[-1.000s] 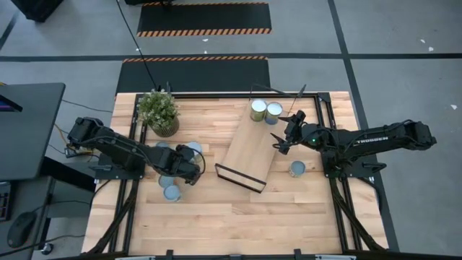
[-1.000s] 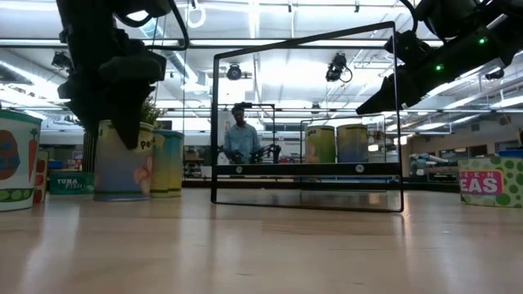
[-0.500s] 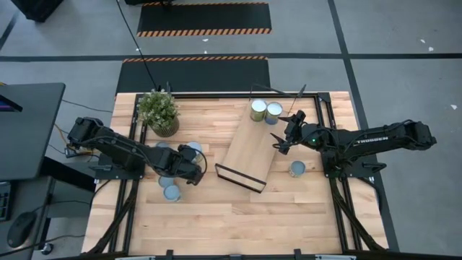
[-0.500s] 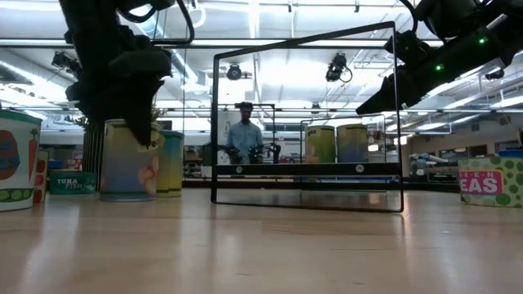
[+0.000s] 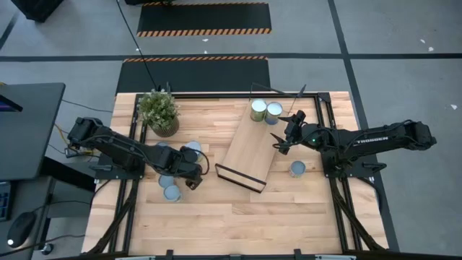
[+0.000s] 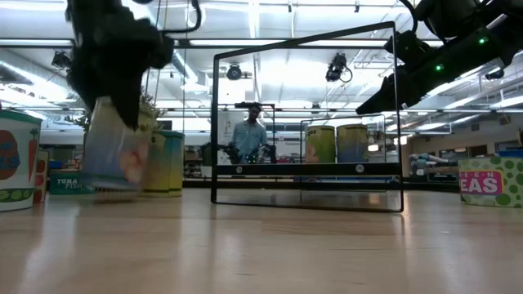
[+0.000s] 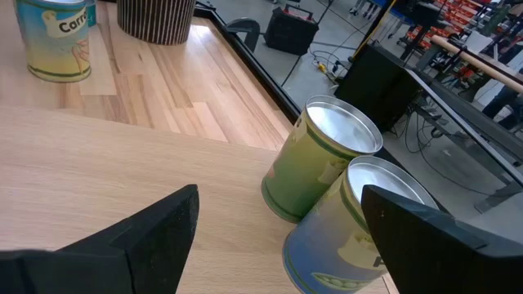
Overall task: Pick and place cans onto a shelf
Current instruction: Put the canned peaches on the shelf
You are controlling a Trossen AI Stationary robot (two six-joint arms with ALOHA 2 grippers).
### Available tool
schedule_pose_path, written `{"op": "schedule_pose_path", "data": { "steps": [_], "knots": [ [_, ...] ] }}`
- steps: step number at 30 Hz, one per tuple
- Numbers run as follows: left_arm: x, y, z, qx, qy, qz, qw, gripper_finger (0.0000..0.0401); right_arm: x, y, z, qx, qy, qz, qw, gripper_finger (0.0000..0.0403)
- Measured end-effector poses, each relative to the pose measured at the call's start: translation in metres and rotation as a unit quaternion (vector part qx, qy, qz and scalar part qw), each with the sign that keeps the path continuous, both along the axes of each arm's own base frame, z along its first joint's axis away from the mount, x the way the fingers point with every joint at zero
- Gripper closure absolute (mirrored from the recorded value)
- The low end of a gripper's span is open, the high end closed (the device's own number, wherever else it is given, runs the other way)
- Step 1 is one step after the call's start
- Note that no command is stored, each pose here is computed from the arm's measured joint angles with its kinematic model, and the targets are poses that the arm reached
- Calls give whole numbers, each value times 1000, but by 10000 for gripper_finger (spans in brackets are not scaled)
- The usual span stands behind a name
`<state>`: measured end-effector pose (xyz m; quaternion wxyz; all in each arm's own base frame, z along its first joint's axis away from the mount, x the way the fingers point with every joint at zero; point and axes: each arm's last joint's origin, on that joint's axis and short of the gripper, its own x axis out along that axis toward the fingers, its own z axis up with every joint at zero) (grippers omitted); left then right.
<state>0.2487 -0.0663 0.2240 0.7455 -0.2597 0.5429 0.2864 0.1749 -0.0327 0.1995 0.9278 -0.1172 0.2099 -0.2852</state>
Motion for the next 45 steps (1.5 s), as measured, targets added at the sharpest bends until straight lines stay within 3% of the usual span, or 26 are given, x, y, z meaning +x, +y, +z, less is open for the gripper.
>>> {"op": "schedule_pose_path", "data": {
  "steps": [4, 8, 12, 17, 21, 29, 34, 45],
  "knots": [
    [10, -5, 34, -39, -23, -41, 998, 80, 0, 0, 0, 0, 0, 0, 1000, 53],
    [17, -6, 76, -38, -58, -65, 995, 79, 0, 0, 0, 0, 0, 0, 1000, 53],
    [13, 2, 110, 40, -79, -48, 995, 80, 0, 0, 0, 0, 0, 0, 1000, 53],
    [21, 16, 129, 164, -129, -35, 977, 79, 0, 0, 1, 0, -3, 0, 1000, 53],
    [40, 30, 132, 208, -176, -20, 962, 79, 0, 0, 0, 0, -3, 0, 1000, 53],
    [107, 65, 99, 162, -233, -24, 959, 79, -3, 1, 2, 0, -1, -2, 1000, 53],
    [132, 103, 76, 137, -210, -25, 968, 79, -8, 5, 8, -3, -17, 8, 1000, 53],
    [175, 178, 57, 134, -162, -16, 977, 79, -10, 8, 11, -10, -12, 49, 999, 53]
  ]
}}
